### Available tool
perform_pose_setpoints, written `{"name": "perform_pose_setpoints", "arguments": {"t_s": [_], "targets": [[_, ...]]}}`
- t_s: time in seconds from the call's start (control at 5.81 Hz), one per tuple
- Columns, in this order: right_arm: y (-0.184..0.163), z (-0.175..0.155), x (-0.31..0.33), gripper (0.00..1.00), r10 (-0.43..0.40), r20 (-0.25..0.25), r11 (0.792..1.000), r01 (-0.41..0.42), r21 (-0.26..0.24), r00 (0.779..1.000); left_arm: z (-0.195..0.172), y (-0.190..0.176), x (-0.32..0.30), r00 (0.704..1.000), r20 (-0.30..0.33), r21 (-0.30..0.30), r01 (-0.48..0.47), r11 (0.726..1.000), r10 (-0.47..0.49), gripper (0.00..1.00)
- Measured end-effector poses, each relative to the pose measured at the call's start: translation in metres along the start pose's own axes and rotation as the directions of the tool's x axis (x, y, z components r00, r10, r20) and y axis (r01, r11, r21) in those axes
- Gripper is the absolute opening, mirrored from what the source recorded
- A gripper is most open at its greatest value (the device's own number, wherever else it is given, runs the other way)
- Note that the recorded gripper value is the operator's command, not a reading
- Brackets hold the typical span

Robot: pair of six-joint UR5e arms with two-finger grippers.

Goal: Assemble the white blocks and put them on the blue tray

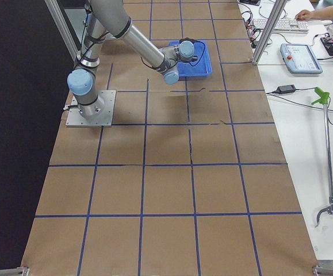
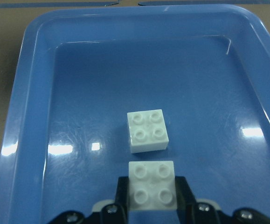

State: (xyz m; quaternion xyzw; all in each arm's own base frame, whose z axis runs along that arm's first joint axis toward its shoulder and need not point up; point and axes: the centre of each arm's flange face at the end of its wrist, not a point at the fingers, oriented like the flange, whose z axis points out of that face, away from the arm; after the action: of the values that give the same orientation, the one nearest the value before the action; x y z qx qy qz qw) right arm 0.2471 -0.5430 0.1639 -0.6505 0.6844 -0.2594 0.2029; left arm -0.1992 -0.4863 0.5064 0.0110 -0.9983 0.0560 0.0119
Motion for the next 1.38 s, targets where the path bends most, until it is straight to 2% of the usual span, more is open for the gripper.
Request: {"name": "perform_pose_setpoints", "arguments": {"t_s": [0.17, 0.52, 1.38], "targets": [[0.0, 0.006, -0.001, 0.32, -0.007, 0.001, 1.0, 0.007, 0.001, 1.0, -0.007, -0.001, -0.011, 1.0, 0.0, 0.011, 0.013, 1.0, -0.013, 0.99], [0.0, 0.016, -0.003, 0.32, -0.018, 0.003, 1.0, 0.018, 0.004, 1.0, -0.014, -0.004, -0.03, 1.0, 0.008, 0.022, -0.018, 1.0, 0.018, 0.99], [-0.004, 0.021, -0.005, 0.32, 0.024, 0.007, 1.0, -0.024, 0.008, 1.0, -0.02, -0.007, -0.048, 0.999, 0.014, 0.033, -0.031, 0.999, 0.031, 0.99]]}}
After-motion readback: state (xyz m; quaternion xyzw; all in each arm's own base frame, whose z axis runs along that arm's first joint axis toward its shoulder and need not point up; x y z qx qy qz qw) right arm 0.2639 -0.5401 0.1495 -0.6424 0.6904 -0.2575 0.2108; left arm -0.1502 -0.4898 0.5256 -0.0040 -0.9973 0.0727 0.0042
